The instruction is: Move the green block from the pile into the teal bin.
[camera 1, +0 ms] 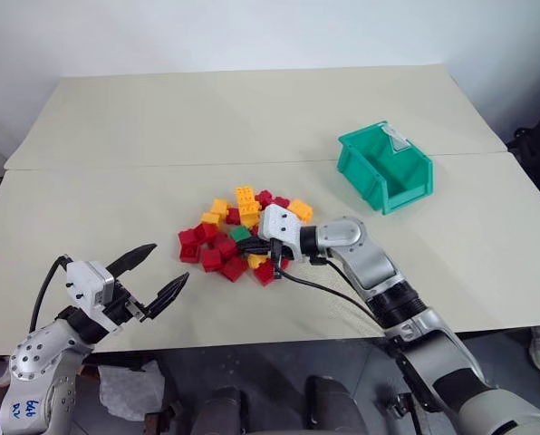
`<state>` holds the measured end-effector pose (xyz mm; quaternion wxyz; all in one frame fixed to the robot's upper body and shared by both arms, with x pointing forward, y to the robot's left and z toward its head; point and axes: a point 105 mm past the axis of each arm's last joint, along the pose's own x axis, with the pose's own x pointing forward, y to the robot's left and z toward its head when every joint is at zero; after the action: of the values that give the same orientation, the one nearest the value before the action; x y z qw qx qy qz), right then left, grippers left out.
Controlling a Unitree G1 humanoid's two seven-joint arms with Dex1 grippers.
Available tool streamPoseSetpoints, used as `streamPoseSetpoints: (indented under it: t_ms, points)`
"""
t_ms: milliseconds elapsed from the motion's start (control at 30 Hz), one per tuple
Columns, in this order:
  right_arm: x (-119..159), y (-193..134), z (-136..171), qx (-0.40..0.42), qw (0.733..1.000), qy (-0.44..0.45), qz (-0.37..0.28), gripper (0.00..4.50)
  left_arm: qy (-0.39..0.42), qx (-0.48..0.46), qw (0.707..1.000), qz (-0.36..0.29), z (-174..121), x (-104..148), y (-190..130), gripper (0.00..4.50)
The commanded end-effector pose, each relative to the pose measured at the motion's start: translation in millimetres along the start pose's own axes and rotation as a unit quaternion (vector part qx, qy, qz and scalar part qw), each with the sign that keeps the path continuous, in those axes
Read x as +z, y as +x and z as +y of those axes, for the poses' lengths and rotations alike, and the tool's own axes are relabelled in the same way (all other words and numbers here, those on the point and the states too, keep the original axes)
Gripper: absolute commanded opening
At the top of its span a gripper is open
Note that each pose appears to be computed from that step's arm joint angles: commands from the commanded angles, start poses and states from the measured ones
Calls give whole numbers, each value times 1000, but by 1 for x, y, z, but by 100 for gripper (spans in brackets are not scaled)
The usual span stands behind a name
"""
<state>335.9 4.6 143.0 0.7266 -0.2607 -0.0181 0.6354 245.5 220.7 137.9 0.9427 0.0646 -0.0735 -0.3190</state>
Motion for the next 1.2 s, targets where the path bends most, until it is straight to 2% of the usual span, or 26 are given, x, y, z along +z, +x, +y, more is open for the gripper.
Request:
streamPoseSetpoints:
  t_ms: [33,133,233,333,367,467,667,700,733,1200]
  points:
    - [-4,-12,6,23,1000,-4,18,4,7,2,1000,-11,2,7,-2,450]
    - [-3,-20,9,47,999,-6,23,4,6,1,1000,-9,2,7,-3,450]
    - [4,-23,0,34,999,0,17,4,6,1,1000,-7,1,6,-4,450]
    - [21,-21,-15,9,999,36,-6,4,6,1,1000,-6,1,6,-6,450]
    - [24,-19,-15,16,998,59,-5,21,6,1,1000,-5,1,6,-6,450]
    - [25,-16,-15,24,998,62,9,95,7,0,1000,-6,1,7,-7,450]
    - [20,-6,-18,17,998,39,37,303,11,-11,1000,2,0,6,-11,450]
    - [21,-4,-20,14,999,29,37,322,11,-11,1000,3,1,6,-11,450]
    - [20,-2,-21,16,999,19,43,360,11,-9,1000,3,1,6,-12,450]
    - [5,16,-42,55,990,-60,115,360,10,-15,1000,-4,1,8,-5,450]
